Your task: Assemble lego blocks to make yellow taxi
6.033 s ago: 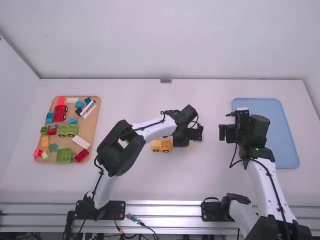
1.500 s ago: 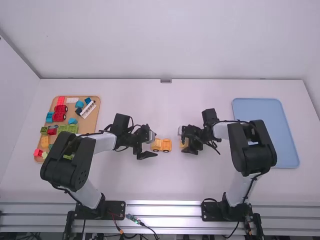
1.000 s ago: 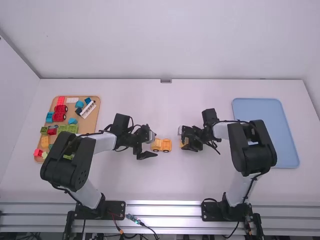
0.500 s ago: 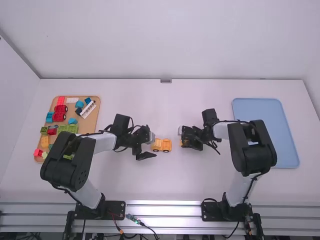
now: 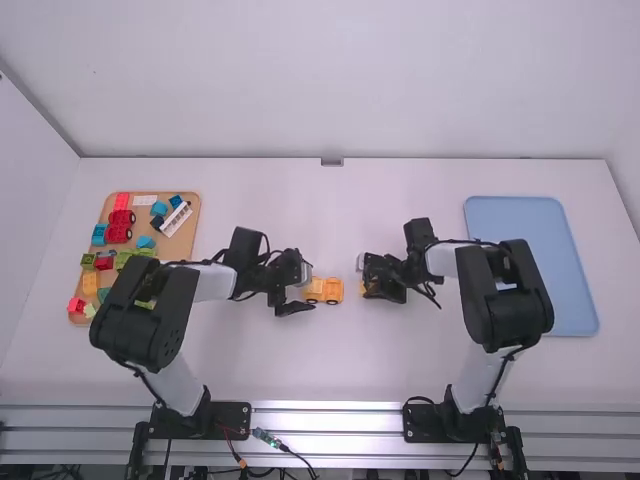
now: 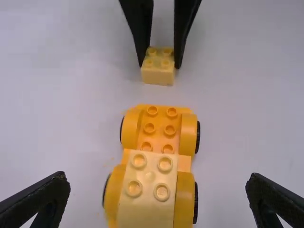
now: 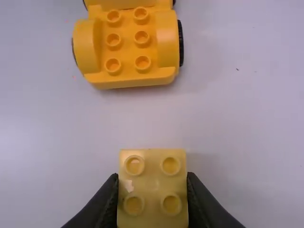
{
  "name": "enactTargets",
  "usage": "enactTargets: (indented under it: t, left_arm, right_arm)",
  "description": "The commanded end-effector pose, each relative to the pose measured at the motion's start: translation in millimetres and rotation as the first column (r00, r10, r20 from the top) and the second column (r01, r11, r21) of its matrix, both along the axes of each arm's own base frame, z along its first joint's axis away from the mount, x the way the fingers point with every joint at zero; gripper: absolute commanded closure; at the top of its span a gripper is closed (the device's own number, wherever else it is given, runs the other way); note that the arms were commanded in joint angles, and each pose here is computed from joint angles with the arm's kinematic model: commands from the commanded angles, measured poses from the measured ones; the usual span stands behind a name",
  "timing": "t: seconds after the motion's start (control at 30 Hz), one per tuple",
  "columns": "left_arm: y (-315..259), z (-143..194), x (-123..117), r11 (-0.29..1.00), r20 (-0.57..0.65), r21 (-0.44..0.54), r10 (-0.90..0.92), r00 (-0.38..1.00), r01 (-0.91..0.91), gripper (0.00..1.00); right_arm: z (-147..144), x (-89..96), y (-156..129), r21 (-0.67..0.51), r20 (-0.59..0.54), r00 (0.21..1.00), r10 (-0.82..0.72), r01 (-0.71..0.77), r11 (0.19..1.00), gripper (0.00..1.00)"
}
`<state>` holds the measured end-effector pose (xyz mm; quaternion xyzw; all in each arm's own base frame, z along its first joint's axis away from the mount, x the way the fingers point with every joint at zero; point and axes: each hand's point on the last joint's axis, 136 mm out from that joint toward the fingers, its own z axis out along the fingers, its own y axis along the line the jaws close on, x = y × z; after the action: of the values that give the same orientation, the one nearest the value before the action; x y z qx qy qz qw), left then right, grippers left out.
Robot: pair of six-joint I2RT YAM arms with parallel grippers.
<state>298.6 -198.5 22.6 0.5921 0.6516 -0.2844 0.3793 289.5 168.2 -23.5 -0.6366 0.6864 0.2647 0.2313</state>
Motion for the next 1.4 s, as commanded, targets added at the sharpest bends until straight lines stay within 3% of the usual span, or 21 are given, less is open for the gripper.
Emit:
enactTargets:
  t: [0.0, 0.13, 0.33, 0.47, 0.6, 0.77, 1.37]
  left_arm:
    - [-4, -6, 4, 1.0, -0.041, 0.0, 0.0, 0.999, 0.0, 0.01]
    - [-8, -9, 0, 0.996, -0.023, -0.041, -0.077, 0.997, 0.077, 0.01]
    - [-6, -26, 7, 0.997, -0.027, 0.004, -0.075, 0.997, 0.076, 0.02]
    - [-9, -29, 6, 0.996, -0.047, -0.017, -0.086, 0.995, 0.086, 0.09]
    - [-11, -31, 6, 0.994, -0.044, -0.031, -0.105, 0.994, 0.103, 0.29]
    - [-10, -32, 5, 0.994, -0.046, -0.027, -0.102, 0.994, 0.101, 0.37]
    - [-11, -34, 5, 0.996, -0.04, -0.028, -0.089, 0.995, 0.088, 0.38]
  right_arm:
    - [15, 12.3, 5, 0.024, 0.008, 1.0, 0.002, -0.002, 1.0, 0.78]
    - [28, 17.0, 6, 0.026, -0.014, 1.0, 0.011, -0.01, 1.0, 0.8]
    - [41, 11.9, 16, 0.106, 0.012, 0.996, 0.084, -0.085, 0.991, 0.81]
    - [42, 11.9, 17, 0.117, 0.011, 0.996, 0.083, -0.084, 0.99, 0.81]
    - [42, 11.5, 18, 0.117, 0.01, 0.996, 0.084, -0.085, 0.989, 0.81]
    - [46, 10.2, 22, 0.143, 0.01, 0.996, 0.091, -0.091, 0.985, 0.81]
    - [37, 0.9, 66, 0.063, 0.04, 0.987, 0.153, -0.155, 0.986, 0.87]
